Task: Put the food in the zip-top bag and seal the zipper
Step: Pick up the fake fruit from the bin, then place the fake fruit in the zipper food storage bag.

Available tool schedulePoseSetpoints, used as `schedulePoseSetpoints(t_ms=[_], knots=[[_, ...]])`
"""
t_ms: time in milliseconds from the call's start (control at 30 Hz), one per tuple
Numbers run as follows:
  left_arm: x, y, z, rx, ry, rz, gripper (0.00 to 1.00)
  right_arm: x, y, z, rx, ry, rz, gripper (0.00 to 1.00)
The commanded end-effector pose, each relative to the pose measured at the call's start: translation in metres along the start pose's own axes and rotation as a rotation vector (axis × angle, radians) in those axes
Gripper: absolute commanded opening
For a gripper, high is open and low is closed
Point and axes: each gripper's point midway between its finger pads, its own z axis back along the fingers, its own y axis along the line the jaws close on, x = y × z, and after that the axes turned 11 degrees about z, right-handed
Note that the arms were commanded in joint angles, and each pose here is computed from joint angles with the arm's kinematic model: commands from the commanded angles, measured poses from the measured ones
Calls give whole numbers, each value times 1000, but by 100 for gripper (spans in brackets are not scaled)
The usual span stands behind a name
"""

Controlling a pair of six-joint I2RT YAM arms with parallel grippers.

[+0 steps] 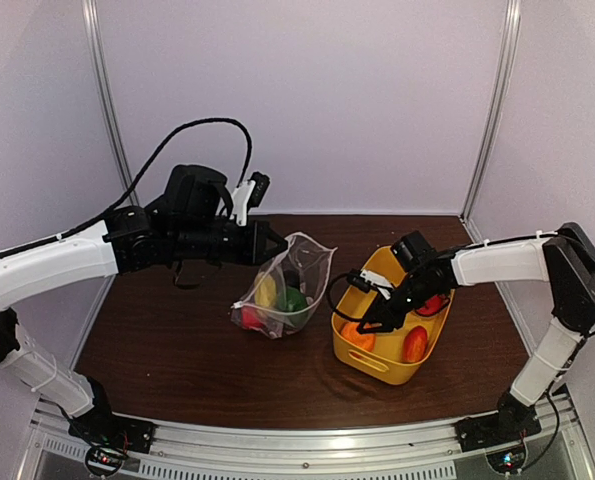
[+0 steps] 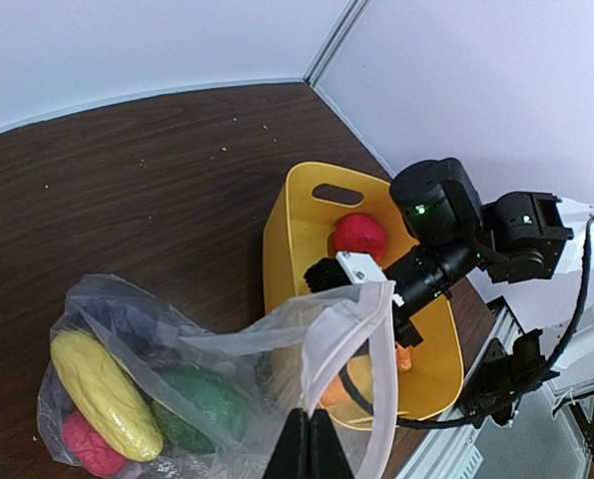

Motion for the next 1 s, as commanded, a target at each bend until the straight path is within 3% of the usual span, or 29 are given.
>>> schedulePoseSetpoints(t_ms=[0, 367, 533, 800, 967], knots=[[10, -5, 5, -20, -43, -3, 0, -1, -10, 19, -52, -13, 3, 31], [10, -6, 4, -23, -39, -6, 0, 1, -14, 40, -84, -38, 17, 25], [12, -7, 3, -19, -40, -11, 0, 16, -15, 70, -146, -57, 74, 25], [18, -15, -7, -30, -28, -19, 0, 105, 17, 167, -271, -277, 256, 28], [17, -17, -10, -42, -20, -6, 0, 171, 53, 205, -164, -488, 257, 29]])
